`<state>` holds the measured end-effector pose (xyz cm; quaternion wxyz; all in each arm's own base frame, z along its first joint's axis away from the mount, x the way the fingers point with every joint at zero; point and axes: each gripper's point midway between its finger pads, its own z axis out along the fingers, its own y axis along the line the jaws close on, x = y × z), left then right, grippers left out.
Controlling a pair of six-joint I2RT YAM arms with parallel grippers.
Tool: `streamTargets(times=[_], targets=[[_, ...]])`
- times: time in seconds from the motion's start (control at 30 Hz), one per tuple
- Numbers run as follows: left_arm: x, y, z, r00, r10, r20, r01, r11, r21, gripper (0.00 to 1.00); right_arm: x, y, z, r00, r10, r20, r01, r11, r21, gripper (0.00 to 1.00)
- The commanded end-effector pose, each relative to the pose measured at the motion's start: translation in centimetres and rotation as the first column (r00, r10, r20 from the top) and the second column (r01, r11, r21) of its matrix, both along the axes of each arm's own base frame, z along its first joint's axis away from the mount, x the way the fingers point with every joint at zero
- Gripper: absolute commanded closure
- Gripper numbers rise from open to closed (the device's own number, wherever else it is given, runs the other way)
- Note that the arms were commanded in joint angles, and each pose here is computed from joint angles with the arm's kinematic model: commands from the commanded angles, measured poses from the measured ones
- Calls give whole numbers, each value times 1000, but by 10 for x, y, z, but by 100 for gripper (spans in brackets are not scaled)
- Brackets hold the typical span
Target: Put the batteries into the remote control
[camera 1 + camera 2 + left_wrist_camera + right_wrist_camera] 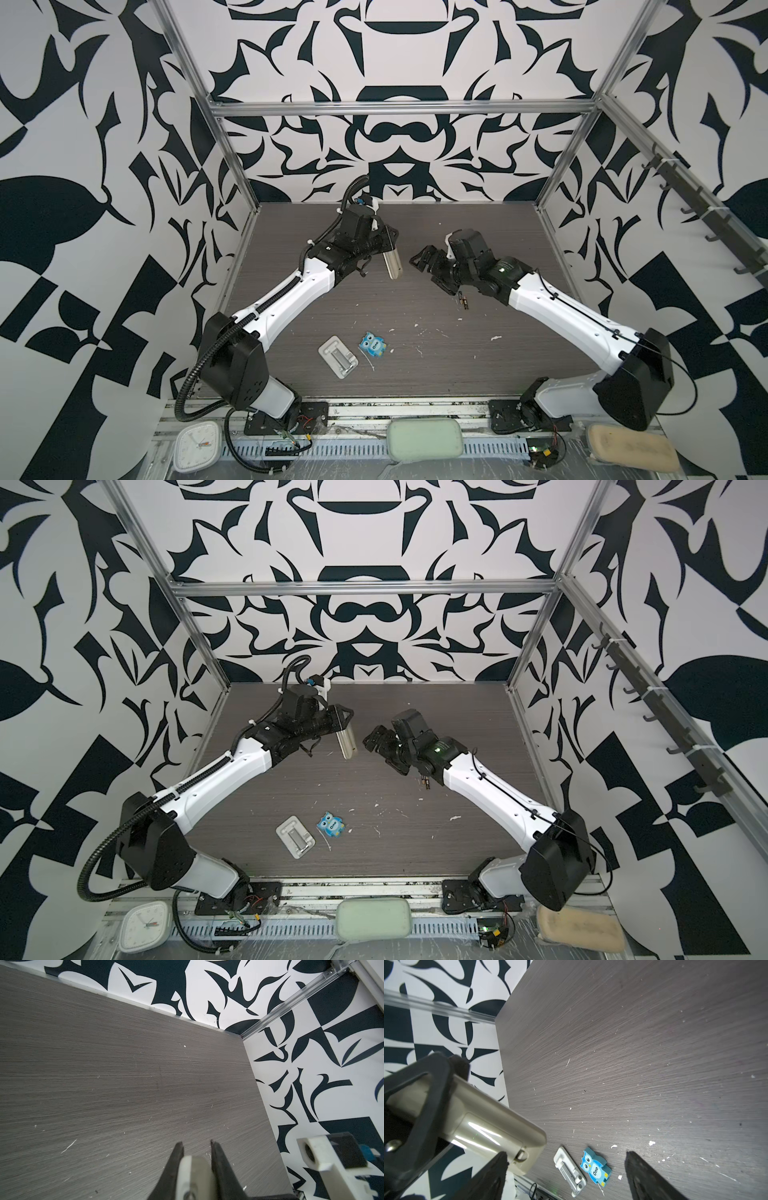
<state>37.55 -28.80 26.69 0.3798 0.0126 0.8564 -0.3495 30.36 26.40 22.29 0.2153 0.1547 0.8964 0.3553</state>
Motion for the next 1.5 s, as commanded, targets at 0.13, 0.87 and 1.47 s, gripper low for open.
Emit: streamTargets(times=[0.13,0.87,1.47], targets=[[-20,-13,27,988,-153,-2,152,985,-87,100,-20,-23,30,932,261,251,-190,943,-274,12],[-71,-29,19,863,-460,-209,400,875,-275,100,-63,26,77,367,853,371,-343,495,-798,15],[-72,-37,11,811,-517,-275,432,845,-314,100,-58,31,71,311,902,298,-311,393,-865,16]])
